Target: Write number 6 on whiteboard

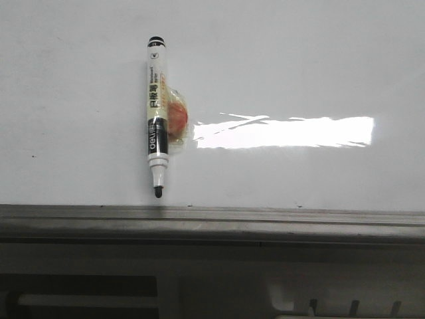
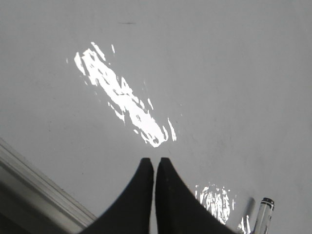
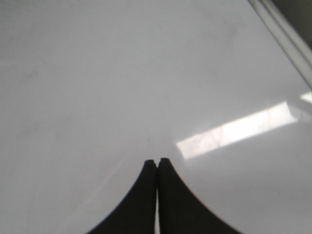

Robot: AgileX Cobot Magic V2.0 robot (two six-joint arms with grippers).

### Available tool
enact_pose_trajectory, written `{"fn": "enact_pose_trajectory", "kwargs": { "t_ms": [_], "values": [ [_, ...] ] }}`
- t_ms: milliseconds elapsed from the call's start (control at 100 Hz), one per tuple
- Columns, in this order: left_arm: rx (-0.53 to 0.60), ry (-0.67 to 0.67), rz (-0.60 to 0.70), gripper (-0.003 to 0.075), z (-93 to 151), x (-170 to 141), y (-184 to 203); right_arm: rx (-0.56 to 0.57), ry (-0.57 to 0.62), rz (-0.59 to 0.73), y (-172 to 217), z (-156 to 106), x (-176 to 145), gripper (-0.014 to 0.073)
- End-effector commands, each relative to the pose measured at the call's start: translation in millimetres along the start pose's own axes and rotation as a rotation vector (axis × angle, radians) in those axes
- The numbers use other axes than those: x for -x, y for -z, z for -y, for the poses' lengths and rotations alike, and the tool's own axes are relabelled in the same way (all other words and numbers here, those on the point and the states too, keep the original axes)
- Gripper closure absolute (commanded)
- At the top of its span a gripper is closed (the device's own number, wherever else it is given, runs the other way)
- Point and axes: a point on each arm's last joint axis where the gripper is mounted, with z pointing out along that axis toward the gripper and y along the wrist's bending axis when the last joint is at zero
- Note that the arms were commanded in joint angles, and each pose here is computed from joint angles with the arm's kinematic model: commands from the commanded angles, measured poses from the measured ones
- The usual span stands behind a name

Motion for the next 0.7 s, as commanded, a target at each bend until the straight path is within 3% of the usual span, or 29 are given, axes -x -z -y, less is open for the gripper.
{"fn": "enact_pose_trajectory", "kwargs": {
  "t_ms": [0, 140, 270, 370, 490, 540, 600, 690],
  "values": [
    [-0.069, -0.116, 0.032, 0.0739, 18, 9, 6, 0.038, -0.043, 0.068, 3, -12, 28, 0.0659],
    [-0.120, -0.428, -0.047, 0.0739, 58, 25, 8, 0.064, -0.038, -0.021, 7, -31, 59, 0.0659],
    [-0.100, -0.603, -0.214, 0.0724, 83, 36, -6, 0.049, 0.046, -0.228, 1, -42, 70, 0.0650],
    [-0.117, -0.638, -0.303, 0.0608, 95, 42, -20, 0.050, 0.127, -0.346, -6, -48, 77, 0.0545],
    [-0.156, -0.680, -0.475, 0.0337, 98, 34, -37, 0.068, 0.140, -0.377, -10, -54, 87, 0.0315],
    [-0.182, -0.699, -0.555, 0.0261, 98, 27, -43, 0.085, 0.137, -0.373, -10, -55, 90, 0.0235],
    [-0.206, -0.702, -0.640, 0.0237, 98, 19, -51, 0.104, 0.137, -0.378, -10, -57, 91, 0.0179],
    [-0.244, -0.703, -0.753, 0.0271, 103, 6, -63, 0.125, 0.146, -0.398, -9, -57, 89, 0.0179]
  ]
}}
